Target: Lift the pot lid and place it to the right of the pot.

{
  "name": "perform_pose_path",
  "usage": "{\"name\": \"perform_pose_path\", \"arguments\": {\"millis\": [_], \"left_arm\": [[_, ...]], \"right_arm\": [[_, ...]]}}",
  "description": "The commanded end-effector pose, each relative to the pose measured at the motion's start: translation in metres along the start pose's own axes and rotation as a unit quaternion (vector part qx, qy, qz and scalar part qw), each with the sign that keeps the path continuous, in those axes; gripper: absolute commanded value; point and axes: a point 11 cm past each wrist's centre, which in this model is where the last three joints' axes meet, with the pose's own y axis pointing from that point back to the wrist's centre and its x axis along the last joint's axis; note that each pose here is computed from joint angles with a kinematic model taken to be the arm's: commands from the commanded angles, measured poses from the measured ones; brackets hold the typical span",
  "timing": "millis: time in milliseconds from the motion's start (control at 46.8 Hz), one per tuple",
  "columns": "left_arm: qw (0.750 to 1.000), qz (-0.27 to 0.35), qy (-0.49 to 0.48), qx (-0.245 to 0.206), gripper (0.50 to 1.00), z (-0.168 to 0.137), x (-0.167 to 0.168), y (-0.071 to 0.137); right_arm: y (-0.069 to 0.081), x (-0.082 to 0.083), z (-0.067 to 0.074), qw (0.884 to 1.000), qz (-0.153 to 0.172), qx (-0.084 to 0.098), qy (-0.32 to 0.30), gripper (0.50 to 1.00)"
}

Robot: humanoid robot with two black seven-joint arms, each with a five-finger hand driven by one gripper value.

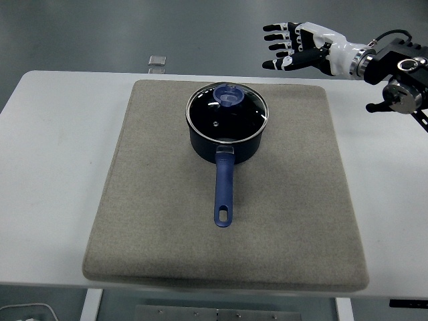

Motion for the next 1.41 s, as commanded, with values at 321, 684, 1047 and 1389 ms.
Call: {"name": "perform_pose_path", "arguments": {"millis": [321,684,1047,1389], "left_arm": [[1.000,0.000,0.000,0.000,1.000,0.000,0.000,0.000],[1.000,0.000,0.000,0.000,1.000,0.000,0.000,0.000],[1.000,0.000,0.000,0.000,1.000,0.000,0.000,0.000],[1.000,0.000,0.000,0.000,1.000,0.000,0.000,0.000]], "right_arm": [[-0.008,-0.032,-0.025,0.984,-0.053,0.006,0.169,0.913],[-0.016,-0.052,-0.037,0.945,-0.095,-0.001,0.314,0.911],[-0.031,-0.086,-0.047,0.910,-0.123,0.010,0.395,0.907],[-0.035,-0.091,-0.053,0.877,-0.127,0.020,0.462,0.895]]}}
